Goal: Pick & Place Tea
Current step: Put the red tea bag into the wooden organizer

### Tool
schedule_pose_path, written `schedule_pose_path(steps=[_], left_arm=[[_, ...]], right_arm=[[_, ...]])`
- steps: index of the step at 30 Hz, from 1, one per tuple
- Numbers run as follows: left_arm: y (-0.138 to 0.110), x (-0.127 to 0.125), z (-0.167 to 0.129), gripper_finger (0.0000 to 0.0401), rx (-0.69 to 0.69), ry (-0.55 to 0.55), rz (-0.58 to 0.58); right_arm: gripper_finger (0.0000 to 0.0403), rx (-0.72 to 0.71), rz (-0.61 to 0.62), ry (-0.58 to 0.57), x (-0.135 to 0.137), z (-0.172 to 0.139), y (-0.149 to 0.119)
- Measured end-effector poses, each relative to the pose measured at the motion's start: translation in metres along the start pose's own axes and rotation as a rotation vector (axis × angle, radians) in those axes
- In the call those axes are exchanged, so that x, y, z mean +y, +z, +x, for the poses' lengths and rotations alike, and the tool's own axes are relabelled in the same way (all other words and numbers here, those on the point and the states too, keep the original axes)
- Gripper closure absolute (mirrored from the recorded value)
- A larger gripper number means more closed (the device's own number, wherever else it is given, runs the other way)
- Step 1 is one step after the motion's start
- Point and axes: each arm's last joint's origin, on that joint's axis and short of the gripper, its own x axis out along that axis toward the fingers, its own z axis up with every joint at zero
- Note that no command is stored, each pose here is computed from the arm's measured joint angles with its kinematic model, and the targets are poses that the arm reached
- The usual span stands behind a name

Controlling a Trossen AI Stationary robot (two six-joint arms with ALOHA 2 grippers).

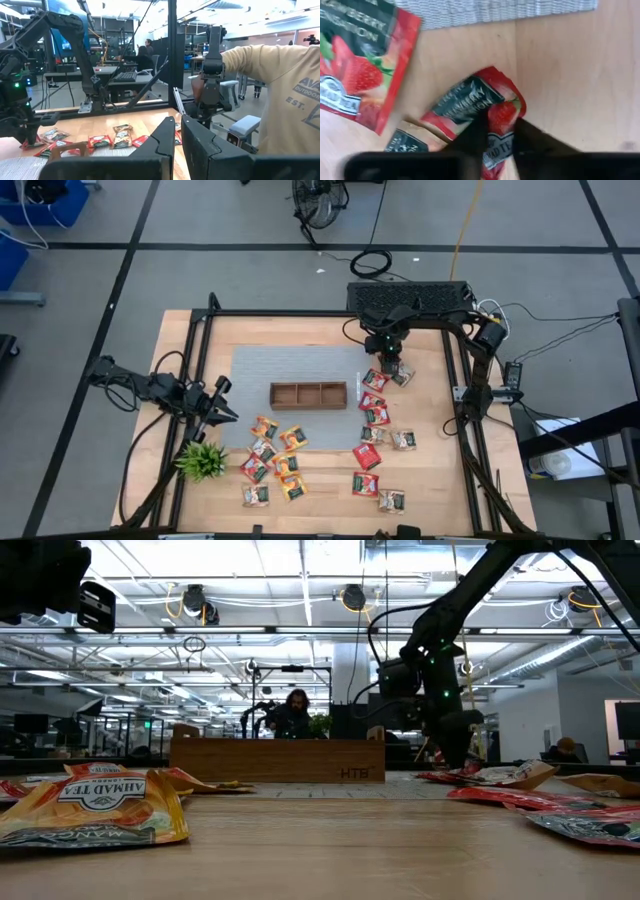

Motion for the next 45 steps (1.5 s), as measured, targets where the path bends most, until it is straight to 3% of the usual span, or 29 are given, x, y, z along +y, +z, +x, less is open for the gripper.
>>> schedule_pose_path(steps=[5,10,13,18,21,28,33,39,45], left_arm=[[0.0,0.0,0.0,0.0366,0.0,0.0,0.0],[0.0,0.0,0.0,0.0366,0.0,0.0,0.0],[0.0,0.0,0.0,0.0366,0.0,0.0,0.0],[0.0,0.0,0.0,0.0366,-0.001,0.0,0.0],[0.0,0.0,0.0,0.0366,0.0,0.0,0.0],[0.0,0.0,0.0,0.0366,0.0,0.0,0.0],[0.0,0.0,0.0,0.0366,0.0,0.0,0.0],[0.0,0.0,0.0,0.0366,-0.002,0.001,0.0],[0.0,0.0,0.0,0.0366,0.0,0.001,0.0]], right_arm=[[0.0384,-0.007,0.038,-0.047,0.001,-0.006,0.0],[0.0384,-0.106,0.104,-0.157,0.009,-0.039,-0.007],[0.0384,-0.275,0.186,-0.211,0.022,-0.074,-0.011],[0.0384,-0.573,0.246,-0.189,0.069,-0.107,-0.019],[0.0384,-0.838,0.304,-0.135,0.101,-0.12,-0.017],[0.0384,-1.386,0.353,0.025,0.182,-0.094,-0.008],[0.0384,-1.567,0.429,0.005,0.21,-0.074,0.005],[0.0384,-1.525,0.411,-0.105,0.221,-0.054,0.041],[0.0385,-1.486,0.48,-0.249,0.223,-0.028,0.064]])
